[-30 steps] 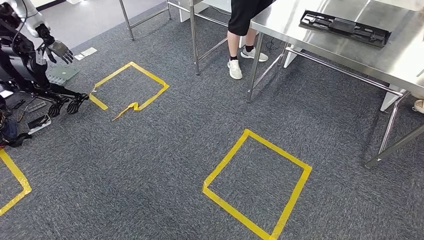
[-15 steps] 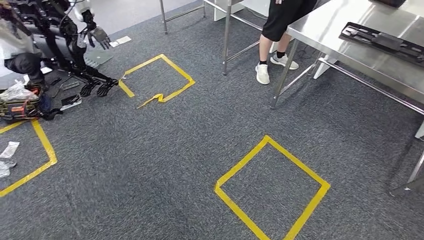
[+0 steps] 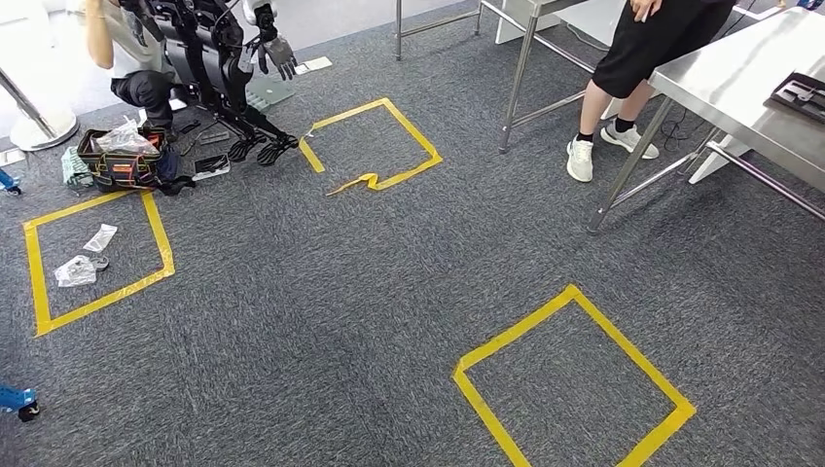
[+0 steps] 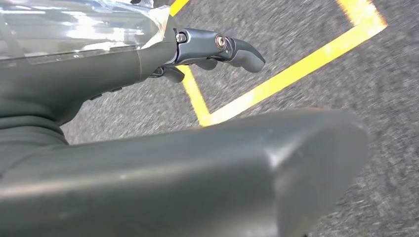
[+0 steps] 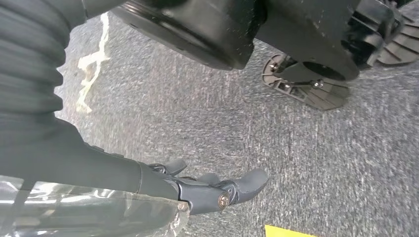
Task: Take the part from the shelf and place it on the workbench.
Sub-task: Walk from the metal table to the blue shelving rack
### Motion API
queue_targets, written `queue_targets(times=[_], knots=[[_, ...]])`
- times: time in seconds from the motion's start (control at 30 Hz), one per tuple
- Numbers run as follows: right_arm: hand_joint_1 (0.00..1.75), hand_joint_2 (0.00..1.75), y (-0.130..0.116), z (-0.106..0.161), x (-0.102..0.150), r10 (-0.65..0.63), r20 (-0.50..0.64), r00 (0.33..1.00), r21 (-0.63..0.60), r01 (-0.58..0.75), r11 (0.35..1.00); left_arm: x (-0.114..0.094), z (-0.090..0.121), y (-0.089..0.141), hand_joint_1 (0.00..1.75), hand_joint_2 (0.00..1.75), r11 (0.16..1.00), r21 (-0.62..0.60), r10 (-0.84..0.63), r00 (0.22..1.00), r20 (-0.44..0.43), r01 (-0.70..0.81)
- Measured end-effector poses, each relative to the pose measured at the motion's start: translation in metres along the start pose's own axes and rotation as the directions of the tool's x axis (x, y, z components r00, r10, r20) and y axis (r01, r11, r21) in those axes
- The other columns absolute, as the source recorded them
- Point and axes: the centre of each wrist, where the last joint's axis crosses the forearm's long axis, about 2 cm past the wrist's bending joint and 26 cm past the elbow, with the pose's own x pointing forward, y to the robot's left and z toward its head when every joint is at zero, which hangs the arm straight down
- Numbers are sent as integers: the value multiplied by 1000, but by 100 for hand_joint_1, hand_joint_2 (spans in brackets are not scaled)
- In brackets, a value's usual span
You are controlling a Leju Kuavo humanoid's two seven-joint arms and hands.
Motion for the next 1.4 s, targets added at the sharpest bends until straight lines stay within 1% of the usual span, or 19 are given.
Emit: queue_targets(times=[0.1, 0.23, 0.43, 0.67, 0.77, 1.4], knots=[[0, 175, -1, 0, 4, 12, 7, 1000, 2, -12, 1000, -3, 2, -3, 0, 0, 1000, 14, 11, 1000, -10, -11], [0, 175, -2, 0, 4, 35, 3, 999, 9, -35, 999, -1, 3, -6, 0, 0, 1000, 17, 23, 1000, -4, -23], [0, 175, -5, -1, 0, 17, -7, 1000, -3, -17, 1000, 0, 2, -7, 0, 0, 999, -46, 17, 1000, 9, -16], [0, 175, -5, -1, -7, -7, -5, 1000, -20, 7, 1000, 2, -1, 2, 0, 0, 999, -50, -11, 1000, 16, 11], [0, 175, -5, -1, -5, -19, 1, 1000, -24, 19, 1000, 3, -2, 4, 0, 0, 999, -49, -21, 1000, 20, 22], [0, 175, -1, -1, -13, -42, -11, 999, -28, 42, 999, 1, -2, 6, 0, 0, 996, -68, -48, 999, 24, 49]])
